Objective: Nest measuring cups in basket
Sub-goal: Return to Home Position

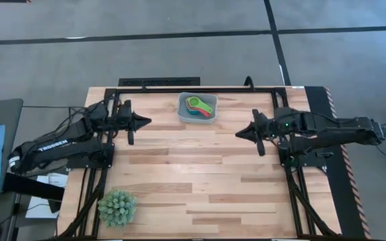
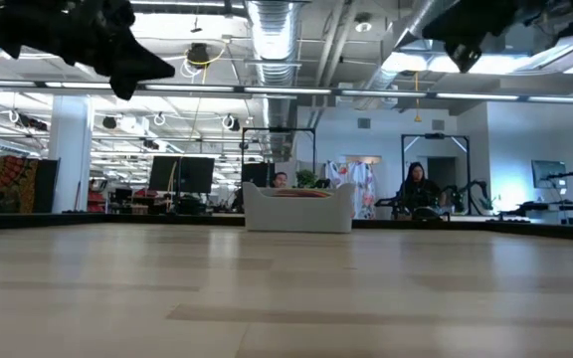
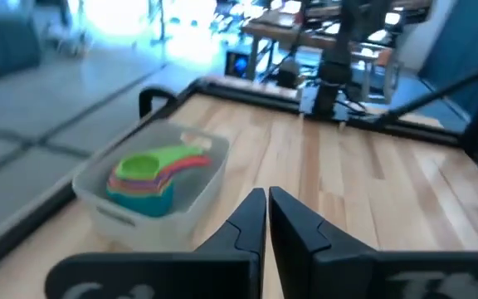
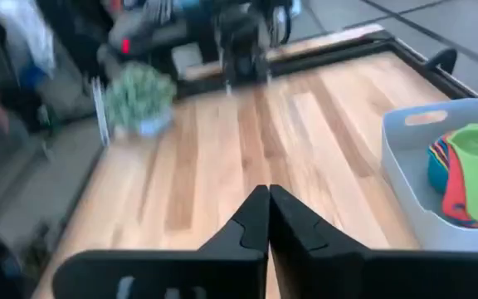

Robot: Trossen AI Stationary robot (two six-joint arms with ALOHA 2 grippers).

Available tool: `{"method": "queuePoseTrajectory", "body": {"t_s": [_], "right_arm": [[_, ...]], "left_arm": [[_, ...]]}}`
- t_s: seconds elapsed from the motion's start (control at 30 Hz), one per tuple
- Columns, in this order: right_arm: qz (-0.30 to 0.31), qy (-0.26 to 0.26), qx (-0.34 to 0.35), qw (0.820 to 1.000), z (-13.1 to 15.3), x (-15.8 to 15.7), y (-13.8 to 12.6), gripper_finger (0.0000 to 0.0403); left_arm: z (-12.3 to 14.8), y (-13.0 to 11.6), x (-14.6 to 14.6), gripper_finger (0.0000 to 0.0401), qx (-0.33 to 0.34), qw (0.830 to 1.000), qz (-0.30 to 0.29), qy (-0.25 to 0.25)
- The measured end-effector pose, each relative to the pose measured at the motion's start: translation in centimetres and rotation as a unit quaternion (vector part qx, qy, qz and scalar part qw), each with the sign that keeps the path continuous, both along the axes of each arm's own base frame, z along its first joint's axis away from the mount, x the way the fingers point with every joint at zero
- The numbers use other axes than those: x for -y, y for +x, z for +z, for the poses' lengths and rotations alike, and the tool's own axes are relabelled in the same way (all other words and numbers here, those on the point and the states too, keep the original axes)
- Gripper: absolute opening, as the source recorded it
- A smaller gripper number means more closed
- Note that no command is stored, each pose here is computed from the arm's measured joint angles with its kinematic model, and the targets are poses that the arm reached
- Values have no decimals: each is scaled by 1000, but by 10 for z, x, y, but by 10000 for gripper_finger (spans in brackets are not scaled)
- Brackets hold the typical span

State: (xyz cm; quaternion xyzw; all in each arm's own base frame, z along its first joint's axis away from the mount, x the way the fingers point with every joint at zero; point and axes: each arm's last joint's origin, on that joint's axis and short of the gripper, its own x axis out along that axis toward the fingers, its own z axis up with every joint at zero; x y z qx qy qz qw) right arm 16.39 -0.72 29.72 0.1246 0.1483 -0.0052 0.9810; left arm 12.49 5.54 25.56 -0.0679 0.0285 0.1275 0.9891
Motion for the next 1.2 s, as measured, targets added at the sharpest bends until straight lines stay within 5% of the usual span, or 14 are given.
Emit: {"method": "queuePoseTrajectory", "body": {"t_s": [0.13, 0.23, 0.73, 1.2], "right_arm": [[43, -78, 33, 995, 4, -5, -3, 9], [53, -109, 99, 988, 1, -7, -9, 11], [13, -45, 206, 977, -67, -6, -58, 5], [1, -19, 226, 974, -110, -7, -66, 4]], "left_arm": [[0, -9, 6, 1, 10, 997, -32, 76], [-11, -15, 9, 2, 19, 996, -32, 80], [-47, -39, 21, 0, 85, 992, -20, 86], [-73, -37, 20, 0, 102, 991, -31, 81]]}}
